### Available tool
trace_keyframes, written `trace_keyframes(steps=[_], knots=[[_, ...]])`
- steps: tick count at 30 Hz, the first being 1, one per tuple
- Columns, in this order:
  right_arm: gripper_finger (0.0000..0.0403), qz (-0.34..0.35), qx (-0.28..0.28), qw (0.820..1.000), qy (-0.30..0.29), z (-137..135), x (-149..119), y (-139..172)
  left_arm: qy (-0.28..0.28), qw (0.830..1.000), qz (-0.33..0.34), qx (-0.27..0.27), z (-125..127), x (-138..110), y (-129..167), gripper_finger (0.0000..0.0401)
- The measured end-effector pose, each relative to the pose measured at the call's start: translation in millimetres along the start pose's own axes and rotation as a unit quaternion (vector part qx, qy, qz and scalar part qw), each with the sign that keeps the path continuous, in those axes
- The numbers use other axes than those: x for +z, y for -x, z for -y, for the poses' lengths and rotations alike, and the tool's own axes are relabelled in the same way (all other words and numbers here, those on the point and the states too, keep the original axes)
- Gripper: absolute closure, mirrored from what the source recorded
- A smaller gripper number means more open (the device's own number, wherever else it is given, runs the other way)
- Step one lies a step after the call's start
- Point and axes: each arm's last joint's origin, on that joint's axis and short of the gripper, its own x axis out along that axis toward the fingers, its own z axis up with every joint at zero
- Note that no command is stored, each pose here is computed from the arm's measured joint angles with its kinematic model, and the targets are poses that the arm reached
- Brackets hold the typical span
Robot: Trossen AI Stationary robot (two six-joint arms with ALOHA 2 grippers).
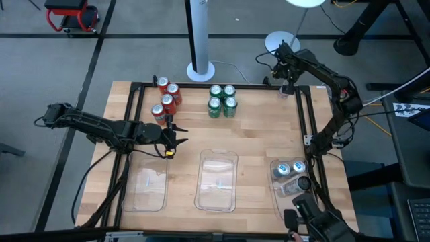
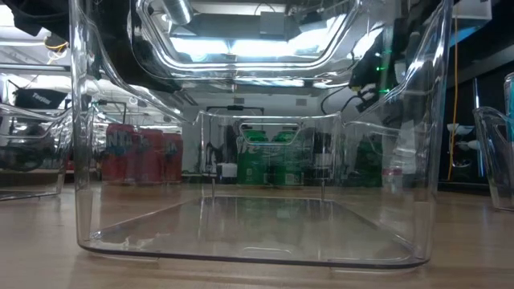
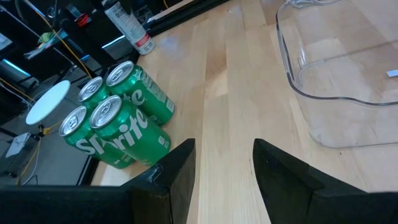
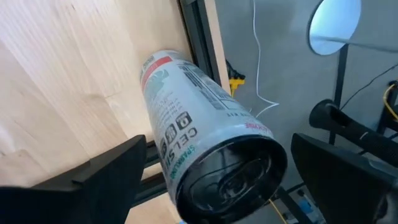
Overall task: Sort soda cans
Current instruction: Put the white and pink soda can into the right transparent bin
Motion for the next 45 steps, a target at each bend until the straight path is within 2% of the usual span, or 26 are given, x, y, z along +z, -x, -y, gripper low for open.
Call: trace_keyframes(steps=[16,21,27,31,38,45], knots=[[0.0010,-0.032,0.044,0.998,0.020,-0.6,11.9,-33.5,0.002,1.000,0.000,0.000,0.0,0.0,0.0,0.0248],[0.0057,-0.039,0.052,0.998,0.024,-1.3,14.7,-40.8,0.002,1.000,0.000,0.000,0.0,0.0,0.0,0.0248],[0.0152,-0.043,0.058,0.997,0.038,-2.3,14.4,-40.8,0.000,1.000,0.000,0.000,0.0,0.0,0.0,0.0248],[0.0155,-0.047,0.061,0.996,0.051,-3.1,13.7,-40.5,0.000,1.000,0.000,0.000,0.0,0.0,0.0,0.0248],[0.0155,-0.039,0.065,0.994,0.081,-9.5,17.7,-29.4,-0.001,1.000,0.000,0.000,0.0,0.0,-0.1,0.0248],[0.0155,-0.021,0.047,0.992,0.116,-22.4,27.0,6.8,-0.002,1.000,0.000,0.000,0.0,0.0,0.0,0.0248]])
